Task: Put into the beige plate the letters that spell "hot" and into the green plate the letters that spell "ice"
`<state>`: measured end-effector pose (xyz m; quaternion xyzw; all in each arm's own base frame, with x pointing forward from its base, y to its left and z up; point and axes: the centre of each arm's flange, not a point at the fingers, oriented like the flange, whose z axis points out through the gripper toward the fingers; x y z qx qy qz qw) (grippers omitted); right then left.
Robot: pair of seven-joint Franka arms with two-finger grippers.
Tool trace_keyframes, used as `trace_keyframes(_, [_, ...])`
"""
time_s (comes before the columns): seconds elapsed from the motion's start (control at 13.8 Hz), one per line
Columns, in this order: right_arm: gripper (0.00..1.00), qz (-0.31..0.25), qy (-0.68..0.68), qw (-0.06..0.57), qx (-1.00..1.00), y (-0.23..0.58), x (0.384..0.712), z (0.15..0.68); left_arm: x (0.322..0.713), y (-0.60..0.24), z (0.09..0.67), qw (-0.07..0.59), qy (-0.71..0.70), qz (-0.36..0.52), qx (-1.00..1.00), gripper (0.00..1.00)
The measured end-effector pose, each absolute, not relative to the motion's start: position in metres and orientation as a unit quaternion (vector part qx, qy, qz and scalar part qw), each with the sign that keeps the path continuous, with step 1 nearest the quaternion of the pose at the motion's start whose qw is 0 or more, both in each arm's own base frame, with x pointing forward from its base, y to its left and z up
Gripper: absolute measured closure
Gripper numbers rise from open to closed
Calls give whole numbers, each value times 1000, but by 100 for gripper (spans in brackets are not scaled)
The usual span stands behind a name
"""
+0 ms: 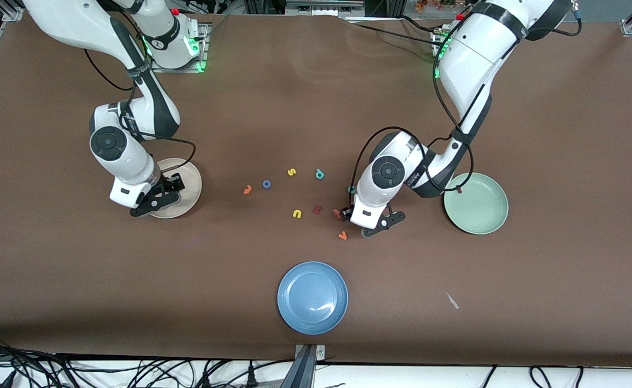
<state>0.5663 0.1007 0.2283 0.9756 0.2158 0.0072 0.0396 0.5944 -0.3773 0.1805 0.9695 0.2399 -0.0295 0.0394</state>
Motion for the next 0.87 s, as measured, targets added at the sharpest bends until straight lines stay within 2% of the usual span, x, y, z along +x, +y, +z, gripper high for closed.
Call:
trace_keyframes(0.07, [21, 8, 206, 29, 978, 106, 566, 229, 594, -377, 180, 39, 240, -30, 969, 25])
trace_keyframes(0.22, [21, 13, 182, 13, 983, 132, 563, 233, 594, -377, 179, 39, 241, -31, 969, 30])
trace_keyframes(0.36, [21, 26, 161, -1, 987, 170, 562, 243, 594, -378, 178, 38, 242, -31, 969, 48])
trace_keyframes(0.43, [21, 33, 151, -8, 988, 190, 562, 249, 593, -378, 178, 38, 242, -31, 969, 48])
trace_keyframes(0.51, [21, 37, 141, -14, 989, 208, 561, 253, 593, -378, 177, 38, 241, -31, 969, 55])
trace_keyframes(0.87, [21, 25, 103, -21, 994, 268, 539, 235, 590, -381, 175, 37, 239, -33, 970, 57])
